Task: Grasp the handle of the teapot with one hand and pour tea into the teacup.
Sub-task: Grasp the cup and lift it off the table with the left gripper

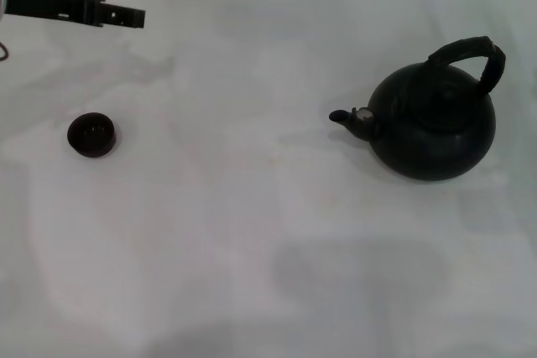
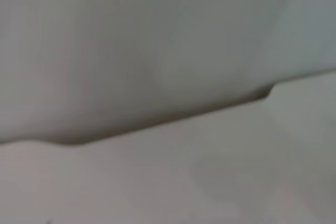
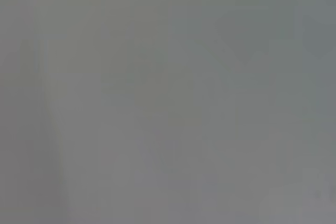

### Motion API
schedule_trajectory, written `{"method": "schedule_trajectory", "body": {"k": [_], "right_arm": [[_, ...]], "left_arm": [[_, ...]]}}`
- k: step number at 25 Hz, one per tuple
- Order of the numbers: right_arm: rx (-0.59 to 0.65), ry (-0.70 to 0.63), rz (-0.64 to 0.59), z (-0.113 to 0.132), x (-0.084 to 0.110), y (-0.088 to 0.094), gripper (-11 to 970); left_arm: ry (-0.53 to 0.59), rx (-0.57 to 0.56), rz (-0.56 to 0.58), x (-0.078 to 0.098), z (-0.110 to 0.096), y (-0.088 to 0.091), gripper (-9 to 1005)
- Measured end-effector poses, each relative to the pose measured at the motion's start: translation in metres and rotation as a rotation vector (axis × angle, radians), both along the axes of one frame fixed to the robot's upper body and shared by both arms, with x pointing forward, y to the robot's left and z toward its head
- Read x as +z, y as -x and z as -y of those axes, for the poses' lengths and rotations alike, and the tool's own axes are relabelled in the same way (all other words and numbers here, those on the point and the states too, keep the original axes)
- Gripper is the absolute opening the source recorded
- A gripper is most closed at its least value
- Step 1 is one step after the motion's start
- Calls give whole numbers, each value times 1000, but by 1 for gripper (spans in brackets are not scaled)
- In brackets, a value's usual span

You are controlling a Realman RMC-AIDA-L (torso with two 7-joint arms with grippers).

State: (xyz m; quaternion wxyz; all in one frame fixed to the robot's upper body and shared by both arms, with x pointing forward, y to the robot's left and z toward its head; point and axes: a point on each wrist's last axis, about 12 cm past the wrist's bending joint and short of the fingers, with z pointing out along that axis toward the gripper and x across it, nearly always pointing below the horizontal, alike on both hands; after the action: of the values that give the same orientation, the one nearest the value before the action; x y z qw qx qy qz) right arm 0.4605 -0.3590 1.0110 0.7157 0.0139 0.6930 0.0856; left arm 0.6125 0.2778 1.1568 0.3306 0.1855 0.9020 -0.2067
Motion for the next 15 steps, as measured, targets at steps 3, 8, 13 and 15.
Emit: {"method": "schedule_trajectory", "body": {"k": [3,8,13,15], "right_arm": [[-1,5,-4,0,0,-1,871],[0,6,-5,0,0,-4,870],[4,9,-1,-1,2,-6,870],[5,9,0,-1,2,-7,870]], "left_arm": [[-57,6,-35,5,0,1,838],[-125,28,-86,5,3,2,840],[-188,39,-111,-1,6,2,842],[-203,35,-121,-5,8,4,842]]}}
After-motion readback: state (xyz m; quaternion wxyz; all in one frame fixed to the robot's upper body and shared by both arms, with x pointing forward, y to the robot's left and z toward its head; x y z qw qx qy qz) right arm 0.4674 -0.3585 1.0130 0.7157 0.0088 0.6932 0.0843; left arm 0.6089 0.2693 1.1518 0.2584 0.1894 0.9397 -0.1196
